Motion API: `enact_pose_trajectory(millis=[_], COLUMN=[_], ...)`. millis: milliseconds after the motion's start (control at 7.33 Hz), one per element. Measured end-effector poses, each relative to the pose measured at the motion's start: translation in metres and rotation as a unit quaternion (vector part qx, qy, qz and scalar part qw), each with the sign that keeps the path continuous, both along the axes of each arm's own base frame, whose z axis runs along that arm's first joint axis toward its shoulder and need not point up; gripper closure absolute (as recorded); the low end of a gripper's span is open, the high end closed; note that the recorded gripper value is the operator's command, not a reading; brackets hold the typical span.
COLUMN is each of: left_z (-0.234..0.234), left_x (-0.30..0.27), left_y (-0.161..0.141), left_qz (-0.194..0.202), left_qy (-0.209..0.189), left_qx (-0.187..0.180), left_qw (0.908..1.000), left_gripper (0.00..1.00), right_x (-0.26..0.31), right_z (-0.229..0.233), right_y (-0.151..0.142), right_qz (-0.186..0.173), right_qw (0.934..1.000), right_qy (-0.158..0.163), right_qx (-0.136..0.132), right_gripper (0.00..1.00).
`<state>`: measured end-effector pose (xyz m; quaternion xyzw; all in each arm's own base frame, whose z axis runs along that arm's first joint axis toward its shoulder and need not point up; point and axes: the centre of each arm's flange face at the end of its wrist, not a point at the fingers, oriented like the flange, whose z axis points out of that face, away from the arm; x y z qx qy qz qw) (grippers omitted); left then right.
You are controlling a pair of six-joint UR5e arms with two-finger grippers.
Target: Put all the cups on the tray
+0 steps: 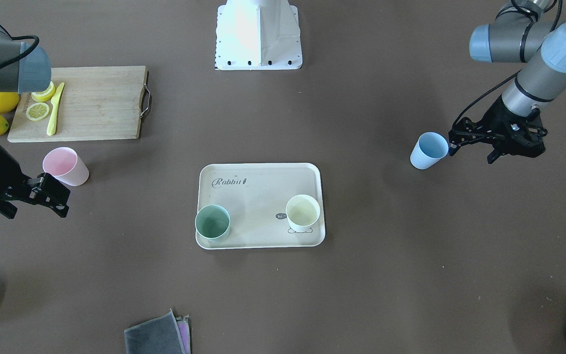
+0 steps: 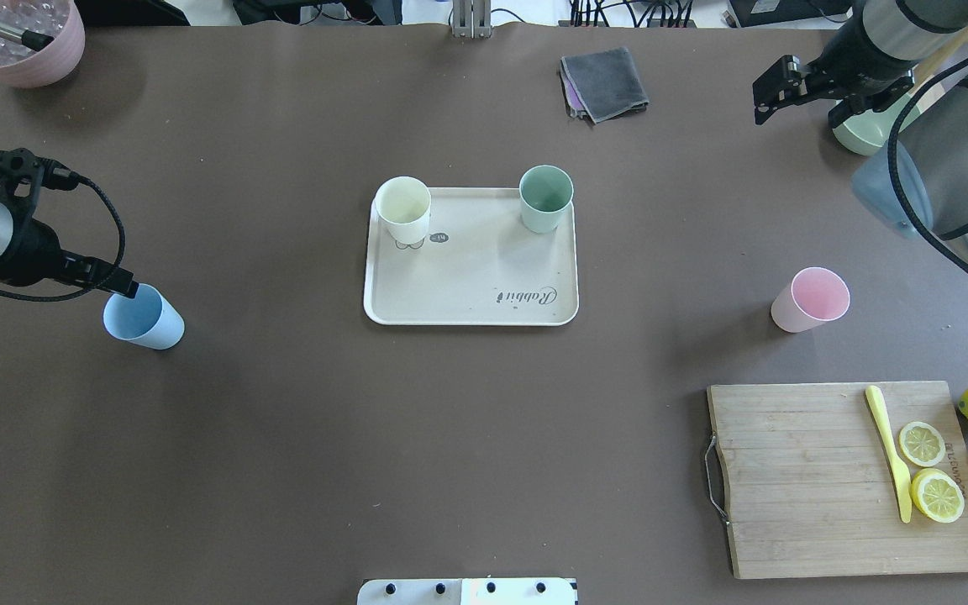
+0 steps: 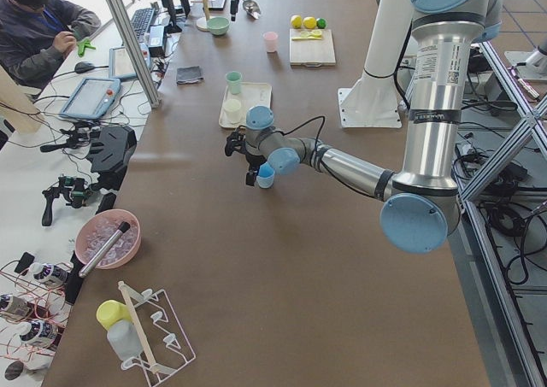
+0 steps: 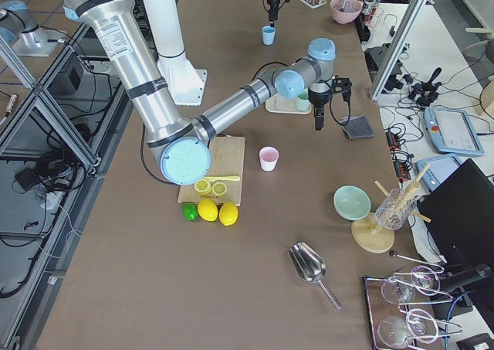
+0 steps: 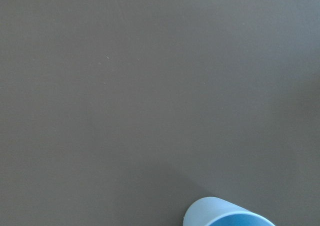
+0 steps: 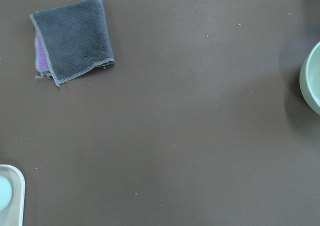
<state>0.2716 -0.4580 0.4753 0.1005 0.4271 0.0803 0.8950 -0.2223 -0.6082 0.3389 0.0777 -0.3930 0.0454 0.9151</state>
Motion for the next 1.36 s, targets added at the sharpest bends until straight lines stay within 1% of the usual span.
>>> enact_pose_trajectory(millis=[136,273,545,818,955,1091,1227,1364], left_z=[0.007,0.012,0.01,-0.015,-0.039,-0.074,-0.114,-0.152], left_x=[0.006,0.012,0.018,0.029,0.04,0.054,0.07,0.09], left_y=[0.006,0.009,0.011,0.001,-0.011,-0.027,-0.041,-0.049], left_qz=[0.005,0.007,0.009,0.009,0.009,0.008,0.006,0.002], left_qy=[-0.004,-0.009,-0.011,0.0,0.002,-0.001,-0.003,-0.001], left_qx=[-0.002,0.0,0.006,0.012,0.011,0.007,-0.003,-0.017], left_qw=[1.0,0.9999,0.9999,0.9999,0.9999,0.9999,1.0,0.9999], left_gripper=[0.72,1.0,1.0,1.0,1.0,1.0,1.0,1.0], right_x=[0.001,0.001,0.002,0.005,0.01,0.018,0.029,0.04], right_z=[0.003,0.004,0.006,0.016,0.025,0.038,0.055,0.073], right_y=[0.001,0.002,0.003,0.008,0.015,0.023,0.031,0.039], right_qz=[0.0,0.001,0.001,-0.005,-0.012,-0.018,-0.026,-0.035], right_qw=[1.0,1.0,1.0,1.0,0.9999,0.9997,0.9993,0.9988], right_qy=[0.001,0.002,0.002,0.007,0.011,0.017,0.025,0.034], right_qx=[-0.001,-0.002,-0.002,-0.001,0.002,0.005,0.007,0.007], right_gripper=[0.0,0.0,0.0,0.0,0.0,0.0,0.0,0.0])
